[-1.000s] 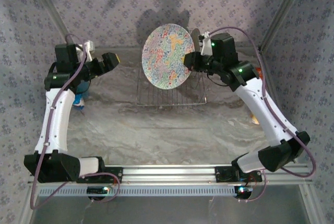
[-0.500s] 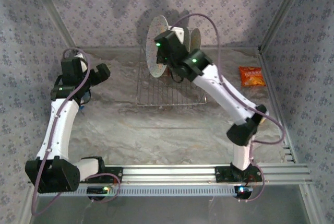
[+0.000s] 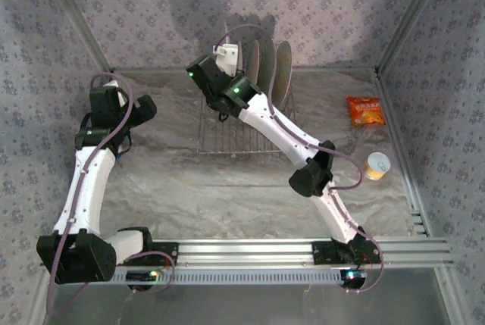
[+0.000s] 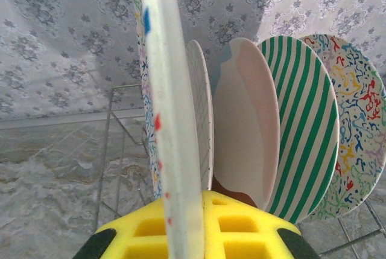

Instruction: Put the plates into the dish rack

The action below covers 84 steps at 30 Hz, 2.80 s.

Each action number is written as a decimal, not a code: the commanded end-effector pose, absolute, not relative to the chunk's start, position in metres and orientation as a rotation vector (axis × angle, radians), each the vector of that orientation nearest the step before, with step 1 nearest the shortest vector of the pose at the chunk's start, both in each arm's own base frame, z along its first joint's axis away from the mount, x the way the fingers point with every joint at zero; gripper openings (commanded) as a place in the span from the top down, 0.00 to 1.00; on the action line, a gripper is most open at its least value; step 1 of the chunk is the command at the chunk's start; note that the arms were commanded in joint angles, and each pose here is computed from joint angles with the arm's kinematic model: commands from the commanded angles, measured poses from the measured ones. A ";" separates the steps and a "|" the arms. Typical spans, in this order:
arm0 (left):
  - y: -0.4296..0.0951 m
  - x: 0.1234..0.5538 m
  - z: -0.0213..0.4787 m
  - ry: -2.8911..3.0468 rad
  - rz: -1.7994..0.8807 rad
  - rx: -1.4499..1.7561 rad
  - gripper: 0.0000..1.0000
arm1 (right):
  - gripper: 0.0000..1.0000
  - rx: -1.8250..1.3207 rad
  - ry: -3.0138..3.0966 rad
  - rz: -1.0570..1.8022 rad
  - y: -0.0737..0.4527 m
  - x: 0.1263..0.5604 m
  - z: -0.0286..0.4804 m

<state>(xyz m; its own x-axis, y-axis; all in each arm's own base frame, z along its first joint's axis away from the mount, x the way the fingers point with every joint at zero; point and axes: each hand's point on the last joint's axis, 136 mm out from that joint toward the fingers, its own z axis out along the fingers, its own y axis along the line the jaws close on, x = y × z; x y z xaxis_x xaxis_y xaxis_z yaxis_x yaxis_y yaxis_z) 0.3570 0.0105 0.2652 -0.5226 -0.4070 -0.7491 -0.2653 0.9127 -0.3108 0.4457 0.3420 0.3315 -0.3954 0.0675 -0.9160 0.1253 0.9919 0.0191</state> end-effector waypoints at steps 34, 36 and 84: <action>0.010 0.362 0.277 2.115 -0.223 -0.457 0.02 | 1.00 0.260 1.904 -0.013 0.362 0.507 0.282; 0.010 0.363 0.277 2.117 -0.227 -0.458 0.01 | 1.00 0.258 1.908 -0.010 0.363 0.508 0.280; 0.012 0.366 0.268 2.142 -0.245 -0.476 0.01 | 0.79 0.166 2.011 0.102 0.400 0.511 0.231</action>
